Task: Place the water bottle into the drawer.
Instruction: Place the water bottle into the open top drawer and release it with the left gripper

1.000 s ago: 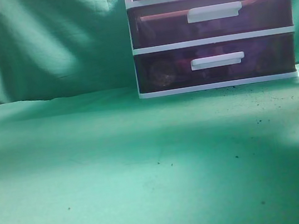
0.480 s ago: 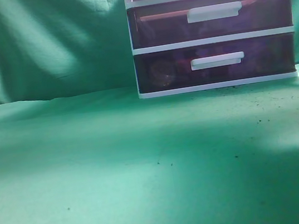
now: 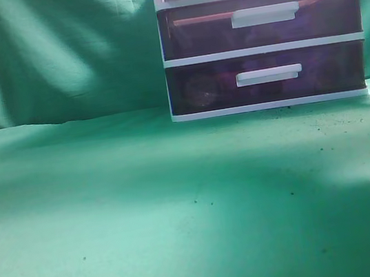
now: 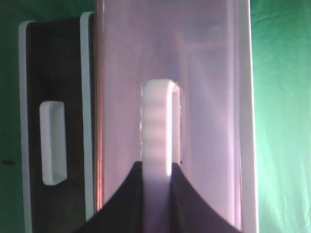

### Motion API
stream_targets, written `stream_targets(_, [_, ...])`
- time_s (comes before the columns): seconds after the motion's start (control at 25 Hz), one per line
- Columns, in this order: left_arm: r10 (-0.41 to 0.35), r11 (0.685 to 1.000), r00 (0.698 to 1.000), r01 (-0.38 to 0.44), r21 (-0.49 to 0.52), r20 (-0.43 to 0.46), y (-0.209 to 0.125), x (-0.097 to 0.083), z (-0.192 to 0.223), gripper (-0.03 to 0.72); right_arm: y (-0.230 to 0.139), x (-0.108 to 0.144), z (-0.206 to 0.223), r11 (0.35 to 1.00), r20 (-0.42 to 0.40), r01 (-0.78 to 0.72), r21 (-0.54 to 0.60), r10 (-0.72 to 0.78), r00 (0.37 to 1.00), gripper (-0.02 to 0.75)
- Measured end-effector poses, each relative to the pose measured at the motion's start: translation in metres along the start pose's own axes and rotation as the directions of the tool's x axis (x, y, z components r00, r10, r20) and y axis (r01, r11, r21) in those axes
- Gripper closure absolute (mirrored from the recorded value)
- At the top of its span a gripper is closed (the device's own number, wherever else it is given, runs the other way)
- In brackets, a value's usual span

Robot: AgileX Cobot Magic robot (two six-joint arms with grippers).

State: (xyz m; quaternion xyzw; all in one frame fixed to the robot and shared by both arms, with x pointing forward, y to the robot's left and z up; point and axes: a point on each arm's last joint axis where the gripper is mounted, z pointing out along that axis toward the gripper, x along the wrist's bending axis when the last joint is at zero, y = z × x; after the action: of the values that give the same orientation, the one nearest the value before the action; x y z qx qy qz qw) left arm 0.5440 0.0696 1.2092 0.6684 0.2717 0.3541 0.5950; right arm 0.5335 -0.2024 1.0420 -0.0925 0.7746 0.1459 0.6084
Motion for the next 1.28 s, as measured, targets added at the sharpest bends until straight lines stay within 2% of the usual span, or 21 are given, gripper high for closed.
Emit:
stream_targets(0.12, [0.034, 0.999, 0.999, -0.033, -0.029, 0.008, -0.016, -0.007, 0.023, 0.384, 0.000, 0.001, 0.001, 1.000, 0.001, 0.000, -0.001, 0.000, 1.000, 0.638])
stream_targets(0.36, [0.129, 0.988, 0.991, -0.131, 0.078, 0.037, -0.059, -0.014, 0.053, 0.384, 0.000, 0.001, 0.001, 1.000, 0.001, 0.000, -0.001, 0.000, 1.000, 0.638])
stream_targets(0.52, [0.135, 0.984, 0.991, -0.137, 0.114, 0.023, -0.072, -0.006, 0.060, 0.384, 0.000, 0.001, 0.001, 1.000, 0.000, -0.004, -0.001, 0.004, 1.000, 0.638])
stream_targets(0.56, [0.126, 0.984, 0.992, -0.127, 0.124, 0.016, -0.074, -0.002, 0.060, 0.310, 0.000, 0.001, 0.001, 1.000, 0.001, -0.007, 0.000, 0.007, 1.000, 0.638])
stream_targets(0.76, [0.060, 0.989, 0.998, -0.056, 0.134, -0.021, -0.076, 0.011, 0.061, 0.085, 0.000, 0.002, 0.002, 1.000, -0.009, -0.007, 0.000, 0.007, 1.000, 0.638])
stream_targets(0.8, [0.054, 0.991, 0.998, -0.051, 0.124, -0.025, -0.075, 0.012, 0.061, 0.063, 0.000, 0.002, 0.002, 1.000, -0.009, -0.007, 0.000, 0.007, 1.000, 0.638])
stream_targets(0.96, [0.055, 0.998, 0.998, -0.054, 0.025, -0.023, -0.067, 0.008, 0.063, 0.076, 0.000, 0.002, 0.002, 1.000, -0.009, -0.007, 0.000, 0.007, 1.000, 0.638])
stream_targets(1.0, [0.055, 0.998, 0.998, -0.055, -0.013, -0.020, -0.064, 0.005, 0.063, 0.120, 0.000, 0.002, 0.002, 1.000, -0.009, -0.007, 0.000, 0.007, 1.000, 0.638])
stream_targets(1.04, [0.055, 0.996, 0.998, -0.056, -0.063, -0.020, -0.061, 0.003, 0.065, 0.132, 0.000, 0.002, 0.002, 1.000, -0.009, -0.007, 0.000, 0.007, 1.000, 0.638])
stream_targets(1.12, [0.052, 0.985, 0.998, -0.054, -0.165, -0.020, -0.055, 0.001, 0.067, 0.128, 0.000, 0.002, 0.002, 1.000, -0.009, -0.007, 0.000, 0.007, 1.000, 0.638])
stream_targets(1.28, [0.003, 0.962, 1.000, -0.002, -0.271, 0.001, -0.065, -0.004, 0.079, 0.128, 0.000, 0.002, 0.002, 1.000, -0.001, -0.020, 0.001, 0.020, 1.000, 0.638])
